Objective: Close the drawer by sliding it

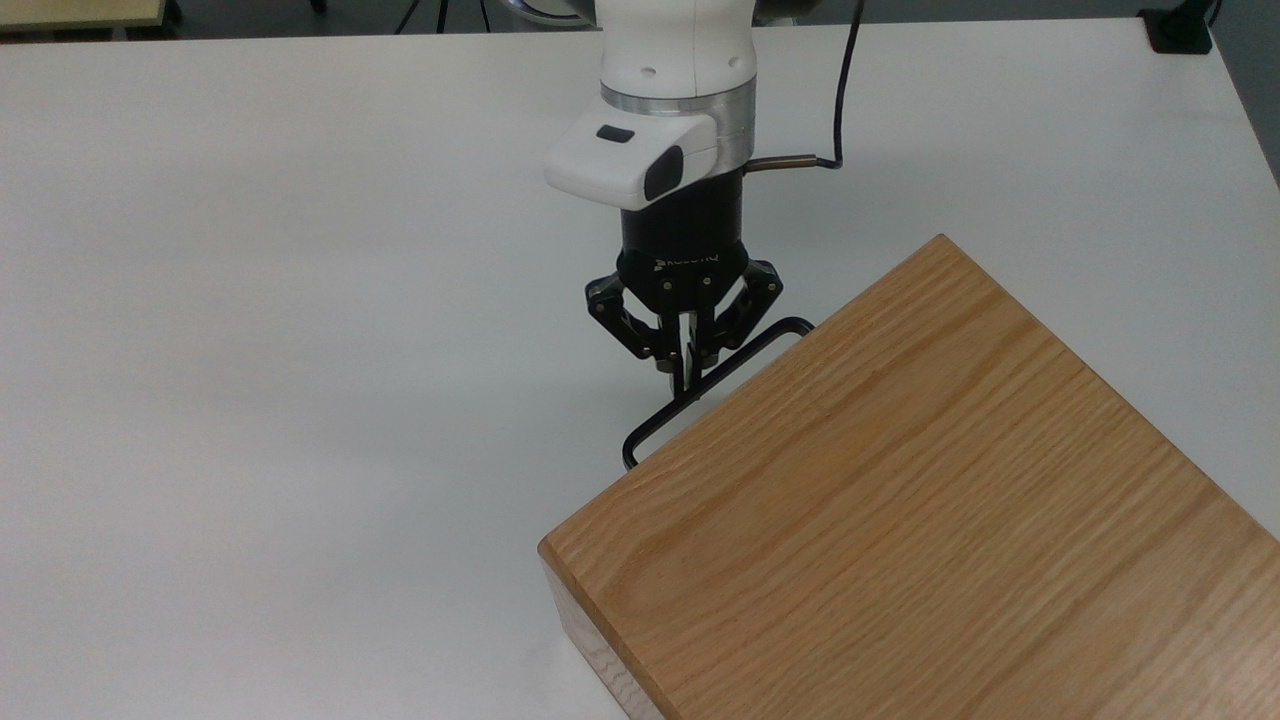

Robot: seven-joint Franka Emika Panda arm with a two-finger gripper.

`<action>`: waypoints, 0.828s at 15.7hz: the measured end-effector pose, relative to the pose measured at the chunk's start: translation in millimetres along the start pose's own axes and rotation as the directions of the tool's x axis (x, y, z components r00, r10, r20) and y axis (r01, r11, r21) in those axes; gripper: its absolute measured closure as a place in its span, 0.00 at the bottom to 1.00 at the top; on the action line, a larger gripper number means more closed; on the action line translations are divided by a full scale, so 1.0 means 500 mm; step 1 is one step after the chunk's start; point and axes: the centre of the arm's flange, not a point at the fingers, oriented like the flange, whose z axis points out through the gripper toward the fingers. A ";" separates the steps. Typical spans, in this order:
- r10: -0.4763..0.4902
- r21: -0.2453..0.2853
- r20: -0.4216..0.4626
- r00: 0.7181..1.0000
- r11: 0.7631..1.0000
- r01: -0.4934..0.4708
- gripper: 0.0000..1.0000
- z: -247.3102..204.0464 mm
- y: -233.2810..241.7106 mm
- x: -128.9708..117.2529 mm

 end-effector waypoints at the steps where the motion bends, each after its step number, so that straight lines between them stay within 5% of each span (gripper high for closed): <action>1: -0.008 -0.008 0.014 1.000 1.000 0.008 0.90 -0.007 0.013 -0.002; 6: -0.044 -0.033 0.227 0.973 0.998 0.053 0.88 -0.078 0.123 -0.048; 11: 0.020 -0.054 0.372 0.928 0.999 0.000 0.62 -0.204 0.204 -0.101; 13: 0.039 -0.062 0.390 0.920 0.998 -0.016 0.41 -0.257 0.220 -0.122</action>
